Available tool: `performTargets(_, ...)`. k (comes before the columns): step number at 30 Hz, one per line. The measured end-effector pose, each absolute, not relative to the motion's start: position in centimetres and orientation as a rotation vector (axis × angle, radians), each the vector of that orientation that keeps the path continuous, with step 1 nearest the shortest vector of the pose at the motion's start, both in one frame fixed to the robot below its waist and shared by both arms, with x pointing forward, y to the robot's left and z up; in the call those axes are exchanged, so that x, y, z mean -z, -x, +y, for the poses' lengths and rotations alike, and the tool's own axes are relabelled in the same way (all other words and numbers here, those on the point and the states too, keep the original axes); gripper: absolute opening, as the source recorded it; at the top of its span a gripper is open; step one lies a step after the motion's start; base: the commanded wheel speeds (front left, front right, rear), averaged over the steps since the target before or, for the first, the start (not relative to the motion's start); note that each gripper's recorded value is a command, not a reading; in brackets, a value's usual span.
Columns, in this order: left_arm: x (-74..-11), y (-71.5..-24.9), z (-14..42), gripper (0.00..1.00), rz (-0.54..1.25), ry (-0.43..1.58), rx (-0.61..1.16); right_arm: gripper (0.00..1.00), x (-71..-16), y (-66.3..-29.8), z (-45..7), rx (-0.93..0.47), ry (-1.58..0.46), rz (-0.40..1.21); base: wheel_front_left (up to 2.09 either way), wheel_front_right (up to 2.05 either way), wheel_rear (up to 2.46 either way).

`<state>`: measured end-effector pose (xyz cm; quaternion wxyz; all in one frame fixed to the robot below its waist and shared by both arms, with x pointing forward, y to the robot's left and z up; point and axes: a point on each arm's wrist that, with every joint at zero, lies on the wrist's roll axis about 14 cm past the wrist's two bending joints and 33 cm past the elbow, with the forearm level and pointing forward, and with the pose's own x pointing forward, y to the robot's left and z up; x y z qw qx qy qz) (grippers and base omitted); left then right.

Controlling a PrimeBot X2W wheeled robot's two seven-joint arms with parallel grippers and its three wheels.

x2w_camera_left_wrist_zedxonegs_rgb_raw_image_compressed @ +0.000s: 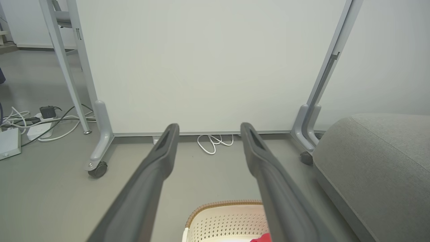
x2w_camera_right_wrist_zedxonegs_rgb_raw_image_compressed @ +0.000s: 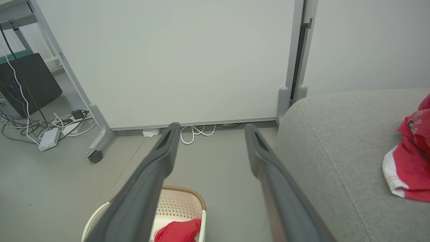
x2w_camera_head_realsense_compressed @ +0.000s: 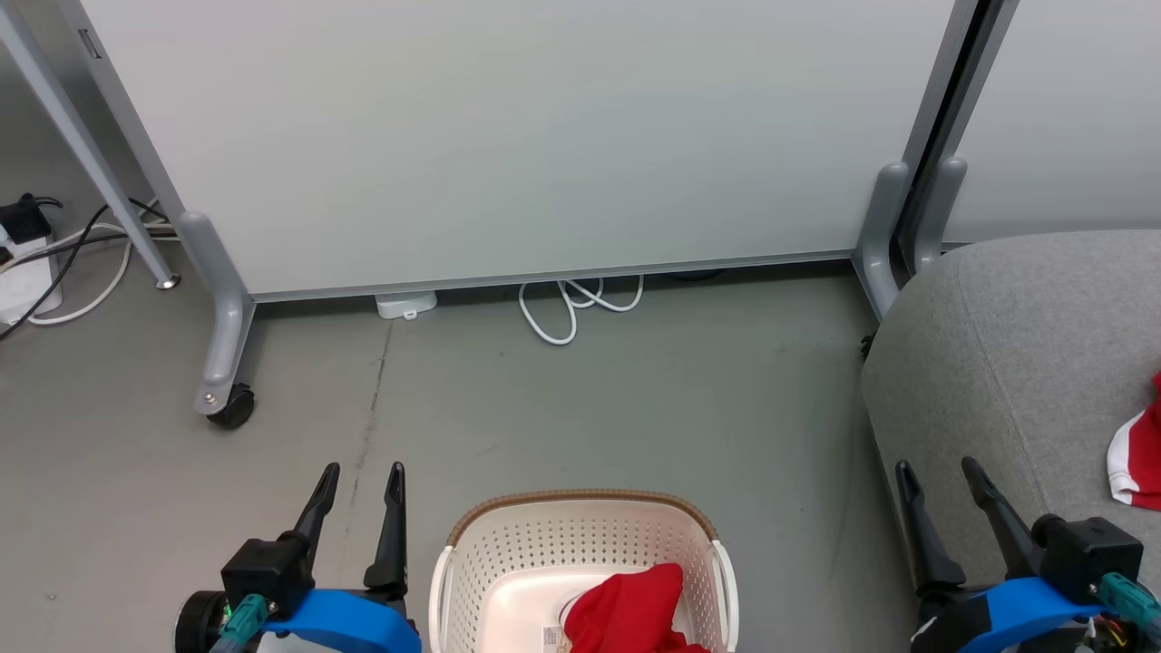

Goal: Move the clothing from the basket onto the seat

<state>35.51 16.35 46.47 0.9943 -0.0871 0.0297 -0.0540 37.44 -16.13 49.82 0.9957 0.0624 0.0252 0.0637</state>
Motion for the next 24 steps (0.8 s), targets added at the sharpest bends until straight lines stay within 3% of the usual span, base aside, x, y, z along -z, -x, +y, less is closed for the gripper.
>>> performTargets(14, -45.5, -36.3, 15.9, 1.0, 0.091, 0.172, 0.12, 1.0, -48.7, -37.9, -16.0, -0.124, -0.143, 0.078, 0.0, 0.0, 0.0)
performTargets(24, -42.9, -39.4, 13.7, 1.0, 0.168, 0.168, 0.186, 1.0, -47.1, -40.7, -15.8, -0.122, -0.152, 0.104, 0.0, 0.0, 0.0)
